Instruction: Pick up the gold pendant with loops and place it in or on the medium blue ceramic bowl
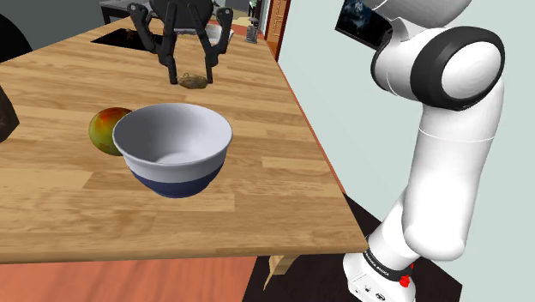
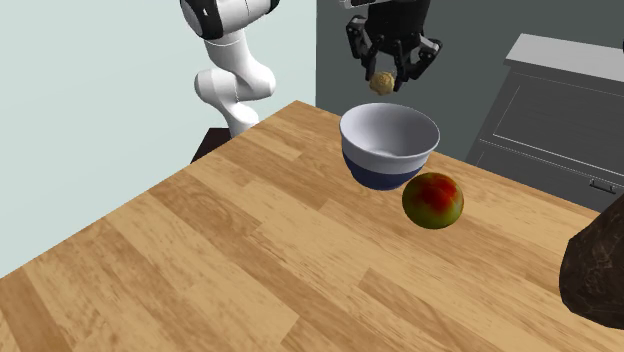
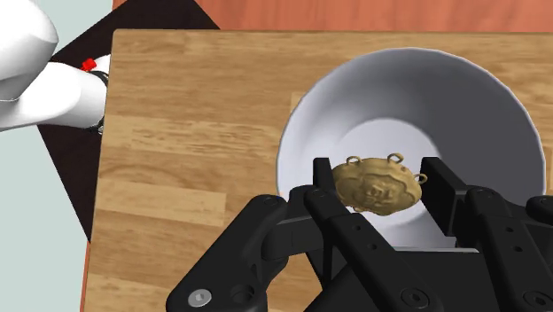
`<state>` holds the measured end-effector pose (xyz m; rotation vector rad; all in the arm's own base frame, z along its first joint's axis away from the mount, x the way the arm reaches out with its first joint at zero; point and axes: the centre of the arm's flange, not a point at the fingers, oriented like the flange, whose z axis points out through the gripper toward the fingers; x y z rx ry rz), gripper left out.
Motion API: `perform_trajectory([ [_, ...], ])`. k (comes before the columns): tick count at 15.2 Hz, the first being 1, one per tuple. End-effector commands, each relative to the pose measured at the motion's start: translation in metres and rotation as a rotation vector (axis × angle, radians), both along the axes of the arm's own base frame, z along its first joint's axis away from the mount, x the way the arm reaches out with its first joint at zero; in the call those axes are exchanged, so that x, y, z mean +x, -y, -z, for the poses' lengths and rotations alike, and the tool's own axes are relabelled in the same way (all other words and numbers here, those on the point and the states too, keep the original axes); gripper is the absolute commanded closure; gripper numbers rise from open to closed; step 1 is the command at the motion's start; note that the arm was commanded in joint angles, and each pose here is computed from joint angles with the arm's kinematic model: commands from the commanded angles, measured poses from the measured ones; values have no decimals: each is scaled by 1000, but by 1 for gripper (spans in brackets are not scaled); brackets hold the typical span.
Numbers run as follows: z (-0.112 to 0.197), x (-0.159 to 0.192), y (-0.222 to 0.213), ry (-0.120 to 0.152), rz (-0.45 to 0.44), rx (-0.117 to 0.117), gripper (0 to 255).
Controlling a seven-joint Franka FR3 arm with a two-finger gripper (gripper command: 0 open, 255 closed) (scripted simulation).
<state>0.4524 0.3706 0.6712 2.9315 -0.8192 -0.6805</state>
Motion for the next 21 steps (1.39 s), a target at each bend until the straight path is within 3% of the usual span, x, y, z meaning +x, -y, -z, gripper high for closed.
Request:
perform_trajectory([
  [1, 2, 9, -24, 0, 4, -1, 255],
  [16, 80, 9, -24, 0, 4, -1, 255],
  [21, 80, 9, -24, 0, 4, -1, 255],
])
